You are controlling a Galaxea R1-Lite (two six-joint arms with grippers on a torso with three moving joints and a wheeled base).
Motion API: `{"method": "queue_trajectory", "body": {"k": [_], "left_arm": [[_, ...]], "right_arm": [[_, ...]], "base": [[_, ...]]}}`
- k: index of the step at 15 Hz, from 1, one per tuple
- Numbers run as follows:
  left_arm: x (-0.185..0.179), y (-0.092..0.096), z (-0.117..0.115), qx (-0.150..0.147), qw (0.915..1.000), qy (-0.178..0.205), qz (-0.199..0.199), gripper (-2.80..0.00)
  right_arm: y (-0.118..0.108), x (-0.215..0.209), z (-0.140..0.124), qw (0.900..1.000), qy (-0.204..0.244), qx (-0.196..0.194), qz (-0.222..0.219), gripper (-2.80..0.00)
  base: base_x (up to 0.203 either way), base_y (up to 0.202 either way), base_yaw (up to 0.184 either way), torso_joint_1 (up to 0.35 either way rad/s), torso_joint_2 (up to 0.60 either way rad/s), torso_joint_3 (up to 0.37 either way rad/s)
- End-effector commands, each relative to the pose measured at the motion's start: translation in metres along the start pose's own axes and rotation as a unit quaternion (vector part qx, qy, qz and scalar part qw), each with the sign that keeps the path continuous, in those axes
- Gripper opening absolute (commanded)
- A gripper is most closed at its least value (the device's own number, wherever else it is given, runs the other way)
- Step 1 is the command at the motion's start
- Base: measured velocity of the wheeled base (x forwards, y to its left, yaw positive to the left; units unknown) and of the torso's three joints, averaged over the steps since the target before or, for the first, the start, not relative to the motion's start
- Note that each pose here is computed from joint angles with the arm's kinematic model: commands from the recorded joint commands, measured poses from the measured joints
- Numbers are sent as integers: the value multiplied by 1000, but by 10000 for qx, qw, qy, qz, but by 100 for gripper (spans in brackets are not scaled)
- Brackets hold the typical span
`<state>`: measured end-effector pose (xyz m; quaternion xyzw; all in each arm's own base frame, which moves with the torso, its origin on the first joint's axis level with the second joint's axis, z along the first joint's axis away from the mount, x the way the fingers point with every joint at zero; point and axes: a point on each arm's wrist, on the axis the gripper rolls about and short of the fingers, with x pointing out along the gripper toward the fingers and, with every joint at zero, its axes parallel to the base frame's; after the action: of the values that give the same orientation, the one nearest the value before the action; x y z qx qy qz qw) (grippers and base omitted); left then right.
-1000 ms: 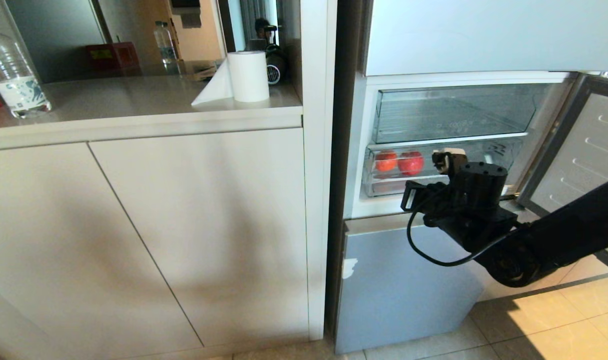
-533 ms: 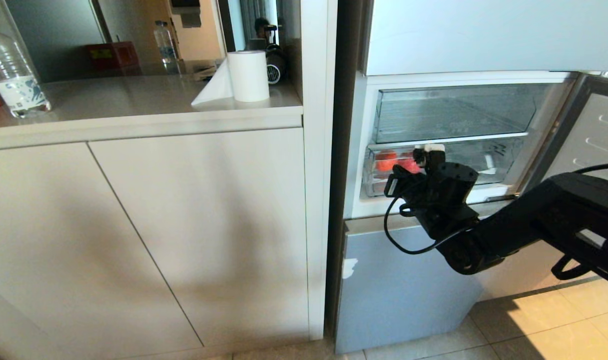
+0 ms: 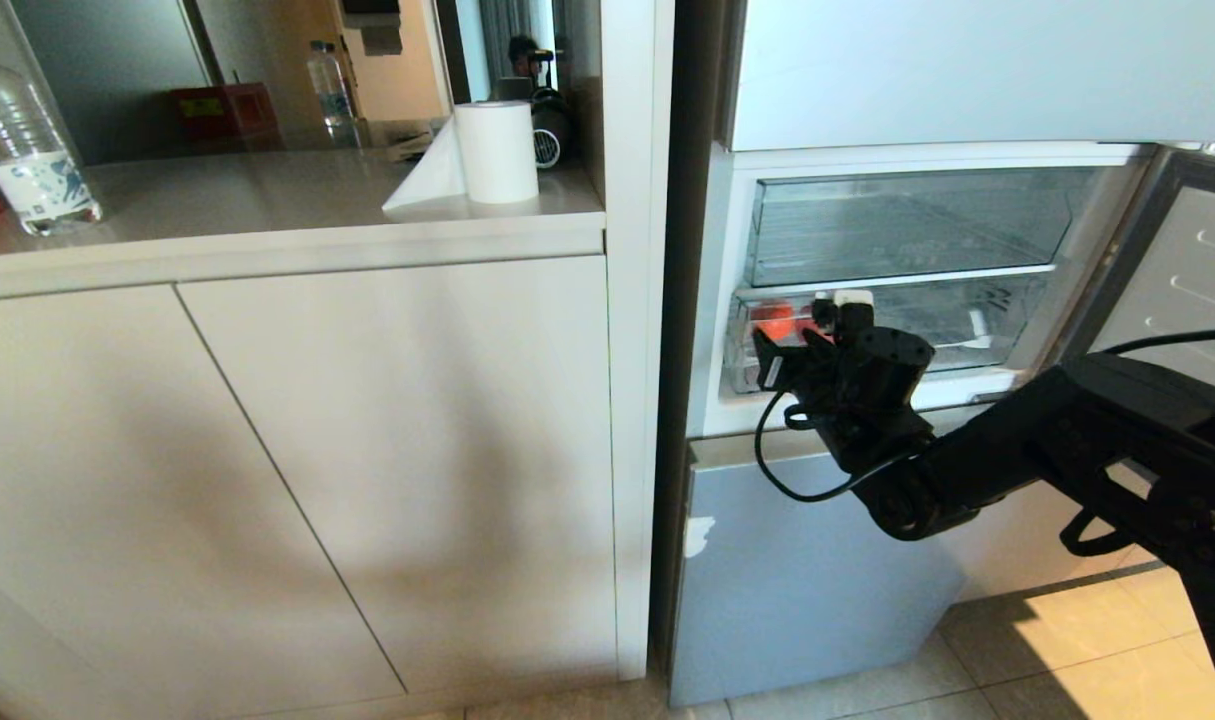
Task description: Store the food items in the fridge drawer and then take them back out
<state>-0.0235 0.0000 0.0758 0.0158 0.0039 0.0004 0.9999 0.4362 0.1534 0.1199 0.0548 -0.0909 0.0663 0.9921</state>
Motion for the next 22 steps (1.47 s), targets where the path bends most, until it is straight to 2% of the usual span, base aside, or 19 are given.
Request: {"method": "queue_trajectory", "body": {"k": [1, 8, 12, 14, 19, 20, 22], "left_arm": [[0, 0, 0, 3, 10000, -1, 3, -280], [0, 0, 0, 3, 10000, -1, -4, -280], [0, 0, 0, -5, 10000, -1, 3, -280], [0, 0, 0, 3, 10000, -1, 3, -280], [0, 0, 0, -5, 10000, -1, -4, -280], [0, 0, 0, 0, 10000, -1, -4, -280], [0, 0, 0, 3, 10000, -1, -4, -280]], "right_arm": [[1, 5, -4, 10000, -72, 15, 4, 0], [1, 17, -22, 10000, -67, 10, -8, 0], [1, 32, -28, 9995, -303, 16, -38, 0], [2, 39, -34, 9993, -368, -112, -42, 0], [3, 45, -40, 9990, -424, -149, -35, 0], [3, 46, -41, 9991, -398, -155, -36, -280], [3, 47, -40, 9990, -406, -184, -21, -280]], "base": [[0, 0, 0, 0, 0, 0], [0, 0, 0, 0, 0, 0], [0, 0, 0, 0, 0, 0], [0, 0, 0, 0, 0, 0], [0, 0, 0, 0, 0, 0], [0, 0, 0, 0, 0, 0], [0, 0, 0, 0, 0, 0]]}}
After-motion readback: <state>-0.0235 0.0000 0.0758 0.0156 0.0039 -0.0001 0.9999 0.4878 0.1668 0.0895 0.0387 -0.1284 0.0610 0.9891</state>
